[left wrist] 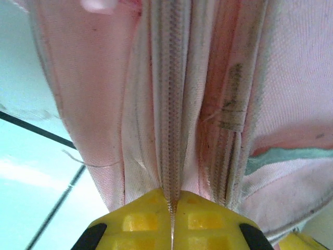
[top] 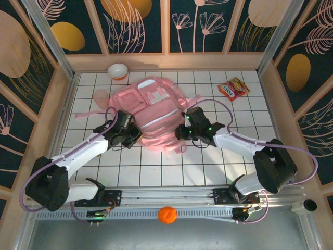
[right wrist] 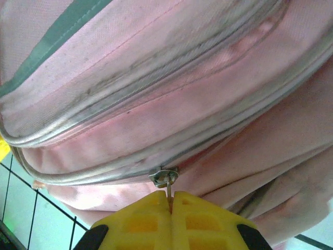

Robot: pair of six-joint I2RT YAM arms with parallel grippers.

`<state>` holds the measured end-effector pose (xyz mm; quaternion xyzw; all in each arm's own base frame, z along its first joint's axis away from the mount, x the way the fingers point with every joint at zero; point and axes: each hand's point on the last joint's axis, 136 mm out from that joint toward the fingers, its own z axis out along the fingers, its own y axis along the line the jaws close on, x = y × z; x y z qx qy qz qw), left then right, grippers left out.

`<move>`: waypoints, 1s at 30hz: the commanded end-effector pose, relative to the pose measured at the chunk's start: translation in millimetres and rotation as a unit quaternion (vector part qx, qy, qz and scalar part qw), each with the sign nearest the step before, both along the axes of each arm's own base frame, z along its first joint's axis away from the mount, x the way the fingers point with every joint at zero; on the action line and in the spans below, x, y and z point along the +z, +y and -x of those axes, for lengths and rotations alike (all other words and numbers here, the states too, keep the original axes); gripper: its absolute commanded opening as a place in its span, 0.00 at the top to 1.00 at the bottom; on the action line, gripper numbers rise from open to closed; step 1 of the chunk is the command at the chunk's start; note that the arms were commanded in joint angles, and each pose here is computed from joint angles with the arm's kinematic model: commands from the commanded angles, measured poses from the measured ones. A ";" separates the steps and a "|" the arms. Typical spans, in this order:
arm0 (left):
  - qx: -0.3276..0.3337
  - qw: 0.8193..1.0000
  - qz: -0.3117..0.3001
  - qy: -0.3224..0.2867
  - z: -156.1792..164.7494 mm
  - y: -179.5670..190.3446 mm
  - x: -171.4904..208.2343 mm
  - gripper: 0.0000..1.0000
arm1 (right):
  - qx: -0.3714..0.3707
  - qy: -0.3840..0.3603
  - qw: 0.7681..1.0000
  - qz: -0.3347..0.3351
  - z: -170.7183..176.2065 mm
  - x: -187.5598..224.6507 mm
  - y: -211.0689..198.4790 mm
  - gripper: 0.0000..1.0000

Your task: Pack the student bag

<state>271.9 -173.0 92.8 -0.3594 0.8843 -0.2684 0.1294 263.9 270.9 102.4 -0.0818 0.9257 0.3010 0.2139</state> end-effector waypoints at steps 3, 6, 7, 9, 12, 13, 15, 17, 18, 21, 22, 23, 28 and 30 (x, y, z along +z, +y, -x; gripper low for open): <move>0.049 0.992 -0.113 -0.038 -23.9 60.0 8.9 1.00 | 0.023 0.024 0.999 -0.011 35.2 4.1 25.7 1.00; 0.051 0.989 -0.126 -0.057 -45.7 65.4 19.0 0.98 | 0.034 0.035 0.998 -0.038 54.6 4.6 54.3 1.00; 0.050 0.988 -0.131 -0.061 -52.0 66.4 20.3 0.97 | 0.038 0.038 0.998 -0.045 59.7 4.6 62.7 1.00; 0.047 0.986 -0.139 -0.074 -67.6 66.3 25.7 0.93 | 0.046 0.043 0.996 -0.057 68.2 2.7 80.6 1.00; 0.040 0.987 -0.135 -0.080 -83.7 60.4 32.7 0.73 | 0.045 0.045 0.996 -0.061 69.0 2.2 98.1 1.00; 0.035 0.988 -0.127 -0.084 -87.0 56.2 37.4 0.68 | 0.044 0.043 0.996 -0.066 67.6 4.4 102.4 1.00; 0.025 0.992 -0.099 -0.076 -81.2 47.0 40.0 0.56 | 0.037 0.032 0.995 -0.084 61.3 14.6 109.9 1.00; 0.024 0.995 -0.061 -0.070 -70.2 39.3 45.1 0.46 | 0.031 0.024 0.995 -0.093 56.4 21.3 113.7 1.00; 0.027 0.997 -0.041 -0.055 -57.5 37.1 39.4 0.45 | 0.032 0.022 0.995 -0.094 55.2 23.0 115.8 1.00; 0.036 0.998 0.006 -0.042 -31.2 28.3 39.3 0.45 | 0.041 0.022 0.995 -0.092 54.0 22.7 120.7 1.00; 0.036 0.998 0.014 -0.039 -24.9 25.6 38.8 0.45 | 0.045 0.023 0.995 -0.090 54.6 22.4 122.5 1.00; 0.032 0.999 0.020 -0.033 -17.2 21.1 37.0 0.45 | 0.048 0.025 0.995 -0.088 55.1 21.5 123.5 1.00; 0.009 0.999 0.044 -0.002 9.0 -5.6 25.0 0.46 | 0.054 0.025 0.994 -0.088 56.7 21.6 124.2 1.00; -0.002 0.999 0.049 0.012 15.9 -16.7 17.2 0.47 | 0.055 0.023 0.994 -0.088 56.3 22.6 123.7 1.00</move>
